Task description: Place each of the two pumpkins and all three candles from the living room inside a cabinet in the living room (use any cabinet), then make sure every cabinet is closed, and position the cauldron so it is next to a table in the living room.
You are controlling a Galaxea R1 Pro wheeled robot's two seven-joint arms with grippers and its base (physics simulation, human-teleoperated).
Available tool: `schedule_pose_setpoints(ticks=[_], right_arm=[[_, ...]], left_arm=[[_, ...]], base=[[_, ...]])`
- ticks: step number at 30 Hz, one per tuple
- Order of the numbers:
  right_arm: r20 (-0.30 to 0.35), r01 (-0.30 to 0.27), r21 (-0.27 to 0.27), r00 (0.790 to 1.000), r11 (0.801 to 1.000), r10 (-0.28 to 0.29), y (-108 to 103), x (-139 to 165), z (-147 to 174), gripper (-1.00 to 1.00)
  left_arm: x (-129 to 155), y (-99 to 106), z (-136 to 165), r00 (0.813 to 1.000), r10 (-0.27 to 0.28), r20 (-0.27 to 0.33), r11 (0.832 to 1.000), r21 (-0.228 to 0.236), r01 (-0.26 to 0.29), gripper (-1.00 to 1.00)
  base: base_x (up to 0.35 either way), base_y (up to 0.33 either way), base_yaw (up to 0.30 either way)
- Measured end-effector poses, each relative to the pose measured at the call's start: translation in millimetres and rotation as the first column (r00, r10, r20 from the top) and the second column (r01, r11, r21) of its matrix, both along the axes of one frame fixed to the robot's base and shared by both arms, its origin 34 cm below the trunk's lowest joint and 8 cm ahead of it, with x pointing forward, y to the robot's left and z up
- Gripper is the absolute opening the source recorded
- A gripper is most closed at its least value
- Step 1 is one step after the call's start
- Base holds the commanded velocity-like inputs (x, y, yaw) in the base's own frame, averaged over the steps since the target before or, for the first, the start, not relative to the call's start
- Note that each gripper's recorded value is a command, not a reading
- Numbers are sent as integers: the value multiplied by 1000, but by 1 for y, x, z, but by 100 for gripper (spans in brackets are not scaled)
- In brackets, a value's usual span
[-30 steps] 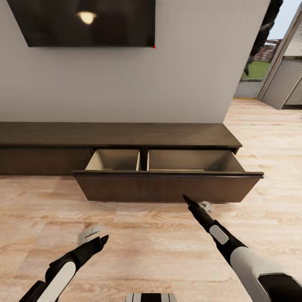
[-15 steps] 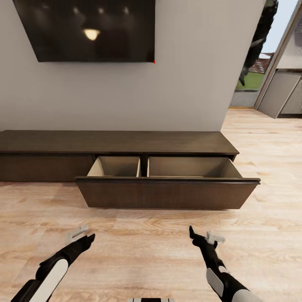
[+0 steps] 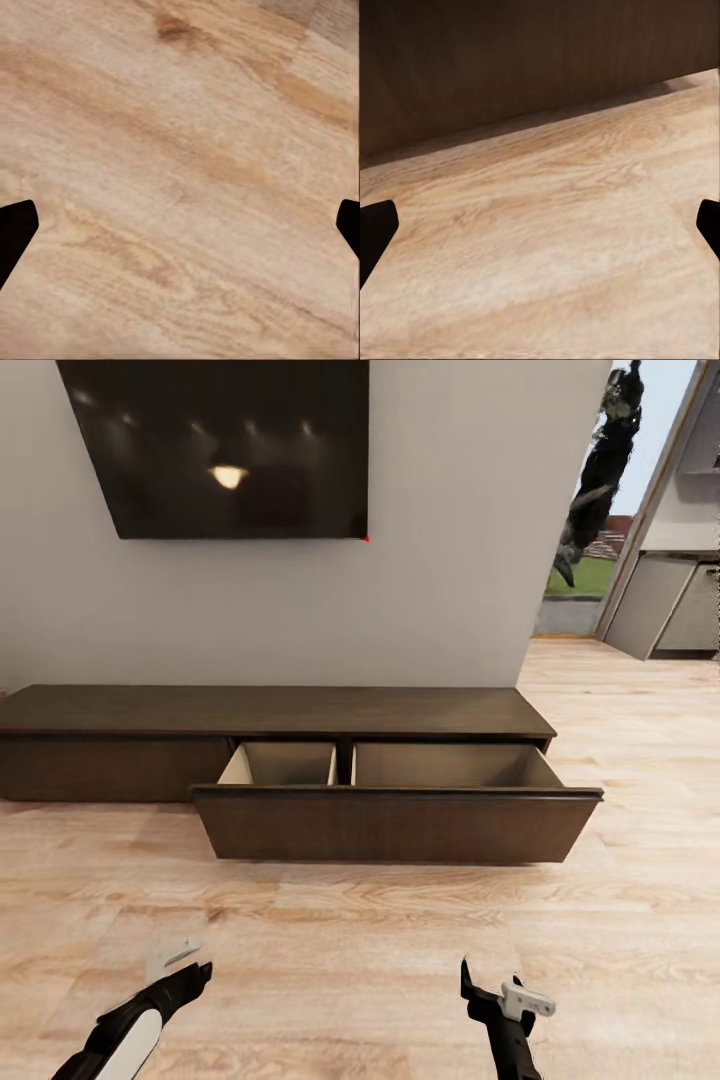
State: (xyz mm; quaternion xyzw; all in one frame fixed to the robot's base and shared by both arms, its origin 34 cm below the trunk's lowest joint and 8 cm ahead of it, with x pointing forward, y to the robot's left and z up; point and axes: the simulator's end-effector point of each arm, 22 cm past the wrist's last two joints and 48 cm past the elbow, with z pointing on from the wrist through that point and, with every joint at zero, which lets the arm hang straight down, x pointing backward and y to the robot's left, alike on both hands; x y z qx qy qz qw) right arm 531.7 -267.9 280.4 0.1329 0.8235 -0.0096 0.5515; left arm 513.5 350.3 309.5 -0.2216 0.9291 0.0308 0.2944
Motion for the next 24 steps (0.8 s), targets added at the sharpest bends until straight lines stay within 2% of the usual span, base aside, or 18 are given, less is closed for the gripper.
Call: schedule_pose_setpoints(ticks=[3, 7, 10, 19, 22, 24], right_arm=[[-11, -1, 8, 1000, 1000, 1, 5, -6, -1, 100], [-10, -11, 2, 1000, 1000, 11, 4, -10, 0, 100], [-13, -16, 5, 1000, 1000, 16, 8, -13, 1, 100], [-25, -12, 0, 1000, 1000, 12, 5, -21, 4, 100], [-28, -12, -2, 1000, 1000, 11, 5, -24, 5, 100], [-20, -11, -2, 1000, 1000, 11, 5, -22, 9, 100]], left_arm=[[4, -4, 10, 999, 21, 30, 1000, -14, -21, 100], [-1, -11, 15, 999, 34, 29, 999, -33, -33, 100], [-3, -8, 21, 999, 39, 33, 999, -35, -38, 100], [14, -16, 55, 994, 24, 108, 999, -50, -19, 100], [12, -14, 55, 994, 29, 107, 999, -48, -24, 100], [4, -9, 45, 996, 38, 80, 999, -41, -35, 100]], base=[[0, 0, 0], [0, 0, 0], [0, 0, 0], [0, 0, 18], [0, 0, 158], [0, 0, 229]])
